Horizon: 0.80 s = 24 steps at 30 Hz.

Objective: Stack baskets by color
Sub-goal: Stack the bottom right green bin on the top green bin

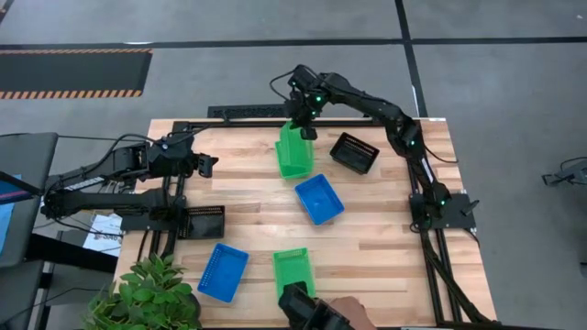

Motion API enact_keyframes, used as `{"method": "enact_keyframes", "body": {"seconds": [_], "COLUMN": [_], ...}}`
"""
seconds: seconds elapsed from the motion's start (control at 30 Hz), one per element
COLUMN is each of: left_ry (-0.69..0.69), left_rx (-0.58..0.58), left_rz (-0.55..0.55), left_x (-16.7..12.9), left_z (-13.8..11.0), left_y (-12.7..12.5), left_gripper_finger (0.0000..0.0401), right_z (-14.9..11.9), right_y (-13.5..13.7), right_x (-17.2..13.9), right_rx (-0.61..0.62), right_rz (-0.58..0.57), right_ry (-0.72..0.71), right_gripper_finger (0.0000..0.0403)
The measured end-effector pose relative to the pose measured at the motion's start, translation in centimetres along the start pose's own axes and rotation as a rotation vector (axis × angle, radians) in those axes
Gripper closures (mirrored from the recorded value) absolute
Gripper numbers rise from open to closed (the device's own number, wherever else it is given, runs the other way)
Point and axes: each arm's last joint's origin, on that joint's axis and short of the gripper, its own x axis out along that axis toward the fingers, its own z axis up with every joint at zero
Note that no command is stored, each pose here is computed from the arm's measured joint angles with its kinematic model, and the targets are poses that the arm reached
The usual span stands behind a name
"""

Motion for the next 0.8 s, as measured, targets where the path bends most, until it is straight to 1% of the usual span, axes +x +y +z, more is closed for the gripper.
{"method": "enact_keyframes", "body": {"seconds": [0.23,0.37,0.5,0.8], "left_ry": [0.000,0.000,0.000,0.000], "left_rx": [-0.016,-0.017,-0.022,-0.022], "left_rz": [0.000,0.000,0.000,0.000], "left_x": [0.00,0.00,0.00,0.00], "left_z": [0.00,0.00,0.00,0.00], "left_y": [0.00,0.00,0.00,0.00], "left_gripper_finger": [0.0227,0.0227,0.0227,0.0227], "right_z": [-0.19,-0.18,-0.18,-0.14], "right_y": [0.11,0.10,0.04,0.07], "right_x": [0.33,0.33,0.31,0.33], "right_rx": [-0.002,0.030,0.031,0.027], "right_rz": [0.000,0.007,0.005,0.006], "right_ry": [0.017,0.007,0.004,0.002], "right_gripper_finger": [0.0393,0.0375,0.0356,0.0361]}}
